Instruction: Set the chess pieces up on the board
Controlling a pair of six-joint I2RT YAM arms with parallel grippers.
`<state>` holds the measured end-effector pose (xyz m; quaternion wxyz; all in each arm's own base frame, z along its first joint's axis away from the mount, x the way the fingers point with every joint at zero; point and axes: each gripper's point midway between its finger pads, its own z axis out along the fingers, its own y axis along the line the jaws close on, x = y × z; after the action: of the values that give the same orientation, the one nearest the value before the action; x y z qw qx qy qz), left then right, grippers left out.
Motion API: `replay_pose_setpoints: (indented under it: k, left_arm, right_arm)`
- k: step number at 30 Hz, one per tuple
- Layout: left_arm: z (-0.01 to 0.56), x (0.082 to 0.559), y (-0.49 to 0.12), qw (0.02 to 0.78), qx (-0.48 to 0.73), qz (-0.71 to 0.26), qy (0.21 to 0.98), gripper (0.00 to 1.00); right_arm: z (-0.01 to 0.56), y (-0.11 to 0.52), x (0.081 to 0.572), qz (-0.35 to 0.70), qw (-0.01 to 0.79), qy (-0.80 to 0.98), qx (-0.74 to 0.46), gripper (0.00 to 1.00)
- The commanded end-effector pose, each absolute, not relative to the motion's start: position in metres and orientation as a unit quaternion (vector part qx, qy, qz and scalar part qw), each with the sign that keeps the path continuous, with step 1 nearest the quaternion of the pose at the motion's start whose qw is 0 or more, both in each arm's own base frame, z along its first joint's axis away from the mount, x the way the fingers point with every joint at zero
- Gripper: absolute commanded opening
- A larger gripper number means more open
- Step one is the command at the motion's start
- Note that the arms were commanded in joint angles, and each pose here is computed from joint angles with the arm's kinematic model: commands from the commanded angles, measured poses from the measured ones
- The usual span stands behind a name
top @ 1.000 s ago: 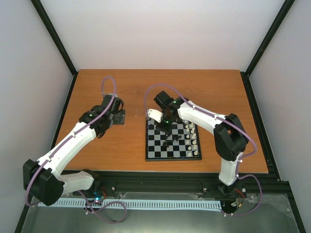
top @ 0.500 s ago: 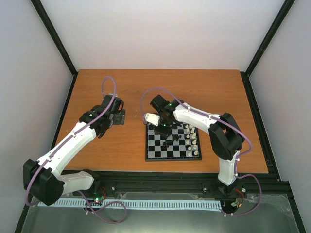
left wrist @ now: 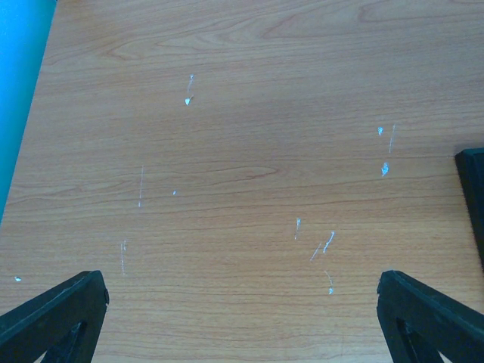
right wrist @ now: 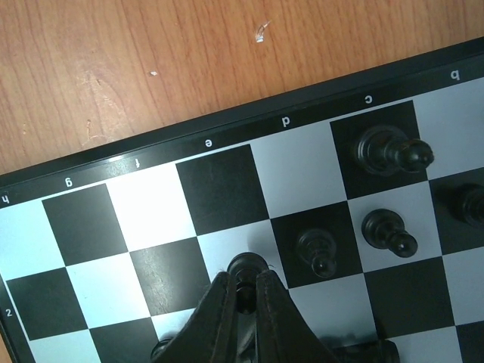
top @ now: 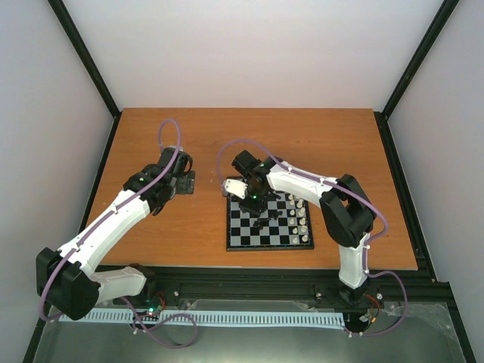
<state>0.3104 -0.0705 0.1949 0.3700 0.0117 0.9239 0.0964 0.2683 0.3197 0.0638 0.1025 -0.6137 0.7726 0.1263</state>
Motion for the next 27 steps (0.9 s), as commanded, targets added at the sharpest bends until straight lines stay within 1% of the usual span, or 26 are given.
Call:
replay_pose_setpoints:
  k: [1,27]
  left_arm:
    - [0.208,0.315,-0.073,0.383,0.009,0.088,0.920,1.00]
    - [0.206,0.316,-0.075,0.379,0.013,0.085,0.921,1.00]
  right_arm:
    - [0.053,0.323,0.261,0.127,0.092,0.766,-0.623,0.04]
    - [0.040,0.322,0.260,0.121,0.081,0.766,-0.626,0.05]
